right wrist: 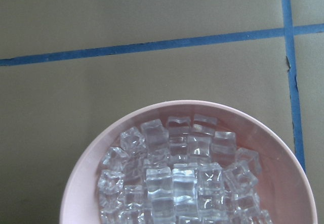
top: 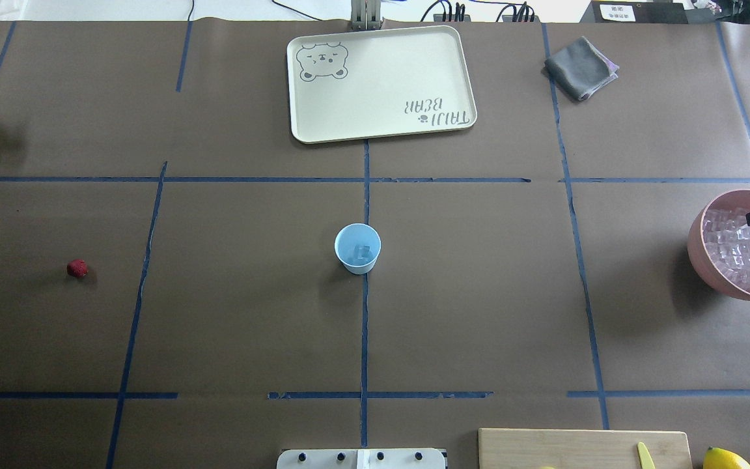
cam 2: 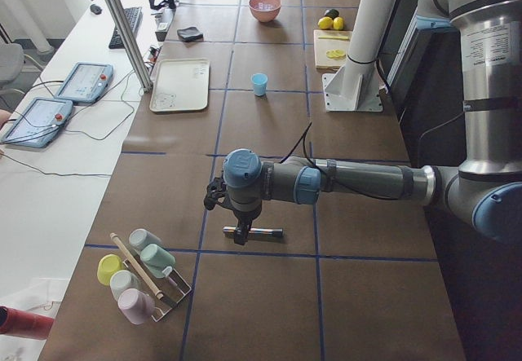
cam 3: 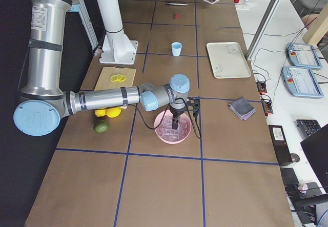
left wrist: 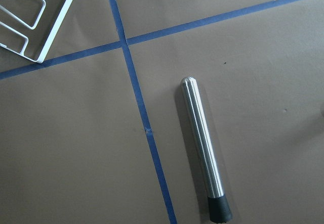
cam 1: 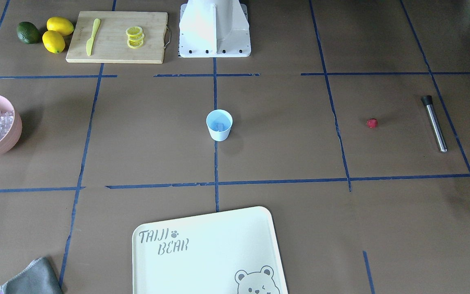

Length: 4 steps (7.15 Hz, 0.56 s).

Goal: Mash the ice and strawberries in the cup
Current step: 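Grasp a third ice cube from the pink bowl with the right gripper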

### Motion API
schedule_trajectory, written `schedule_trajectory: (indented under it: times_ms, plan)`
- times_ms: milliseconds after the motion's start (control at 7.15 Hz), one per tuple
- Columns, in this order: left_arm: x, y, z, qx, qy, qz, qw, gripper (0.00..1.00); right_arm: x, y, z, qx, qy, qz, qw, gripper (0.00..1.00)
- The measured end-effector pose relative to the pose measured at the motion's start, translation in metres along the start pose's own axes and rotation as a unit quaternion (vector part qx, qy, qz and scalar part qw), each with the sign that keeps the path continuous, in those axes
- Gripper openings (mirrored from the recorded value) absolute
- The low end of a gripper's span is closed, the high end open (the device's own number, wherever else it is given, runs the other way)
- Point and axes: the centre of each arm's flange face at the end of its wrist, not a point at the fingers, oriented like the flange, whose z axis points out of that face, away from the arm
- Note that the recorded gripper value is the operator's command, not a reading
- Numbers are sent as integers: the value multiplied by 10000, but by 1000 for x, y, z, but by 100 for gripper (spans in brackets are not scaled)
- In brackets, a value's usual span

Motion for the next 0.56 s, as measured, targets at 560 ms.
schedule_trajectory:
  times_ms: [560]
  plan:
    - [-3,2,3,-34,5,-38,10000,100,-8,-7,28,-168,153,180,9996,97]
